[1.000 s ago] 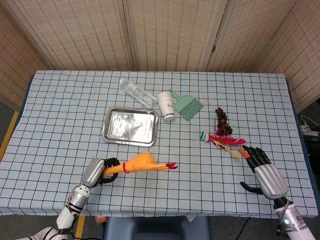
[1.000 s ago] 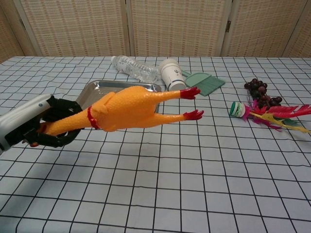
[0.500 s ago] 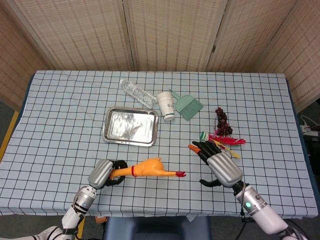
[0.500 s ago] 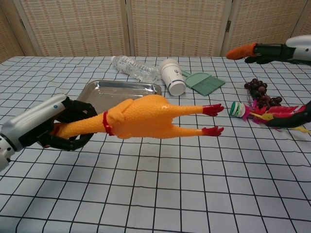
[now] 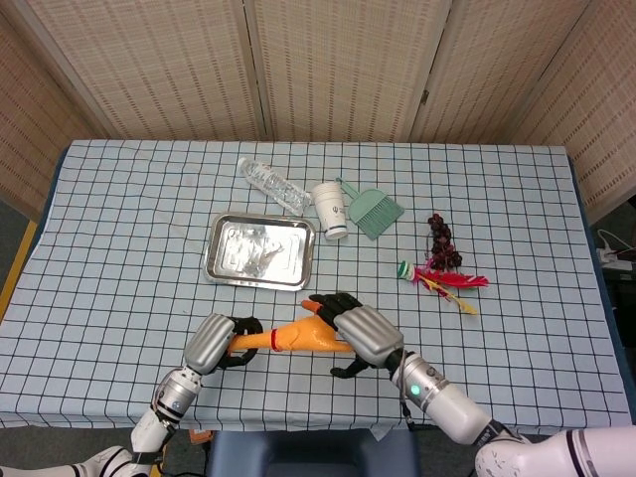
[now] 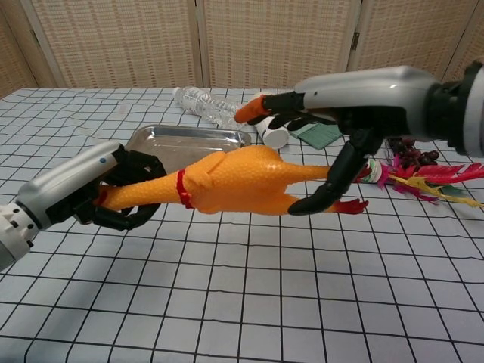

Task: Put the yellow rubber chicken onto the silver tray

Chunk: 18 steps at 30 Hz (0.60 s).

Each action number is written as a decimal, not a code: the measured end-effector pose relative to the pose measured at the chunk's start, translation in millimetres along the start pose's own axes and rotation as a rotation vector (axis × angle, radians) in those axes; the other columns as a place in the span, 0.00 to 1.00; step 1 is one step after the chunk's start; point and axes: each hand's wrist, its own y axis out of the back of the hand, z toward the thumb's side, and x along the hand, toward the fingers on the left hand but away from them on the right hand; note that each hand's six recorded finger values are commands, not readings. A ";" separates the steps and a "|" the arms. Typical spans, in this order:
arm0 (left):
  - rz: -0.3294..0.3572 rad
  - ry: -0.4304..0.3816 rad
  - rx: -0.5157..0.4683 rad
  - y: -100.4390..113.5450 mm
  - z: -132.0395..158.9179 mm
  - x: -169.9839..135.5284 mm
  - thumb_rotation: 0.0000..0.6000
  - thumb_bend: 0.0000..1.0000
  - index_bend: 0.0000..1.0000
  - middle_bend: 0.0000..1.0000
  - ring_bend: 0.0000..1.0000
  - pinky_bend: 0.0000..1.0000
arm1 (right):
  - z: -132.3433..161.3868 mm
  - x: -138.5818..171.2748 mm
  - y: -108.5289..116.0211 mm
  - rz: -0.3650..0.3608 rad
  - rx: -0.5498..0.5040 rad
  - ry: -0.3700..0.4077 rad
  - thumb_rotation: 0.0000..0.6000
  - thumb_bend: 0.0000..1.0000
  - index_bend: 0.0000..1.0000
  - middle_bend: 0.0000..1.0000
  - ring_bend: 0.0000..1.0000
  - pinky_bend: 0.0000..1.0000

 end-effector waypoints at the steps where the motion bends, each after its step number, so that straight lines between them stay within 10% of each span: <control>1: 0.000 -0.002 -0.001 0.1 0.8 0.4 1.00 0.77 0.89 0.66 0.69 0.77 | 4.9 -5.6 -2.6 0.000 -0.001 0.000 1.00 0.14 0.00 0.00 0.00 0.00; 13: 0.004 -0.011 -0.005 4.4 2.3 2.4 1.00 0.77 0.89 0.66 0.69 0.77 | 11.6 -40.9 -16.1 -0.048 0.026 -0.076 1.00 0.15 0.10 0.02 0.00 0.04; 18: 0.005 -0.014 -0.009 4.9 2.1 2.2 1.00 0.77 0.89 0.66 0.69 0.77 | 12.5 -45.2 -17.9 -0.064 0.032 -0.083 1.00 0.20 0.45 0.37 0.35 0.54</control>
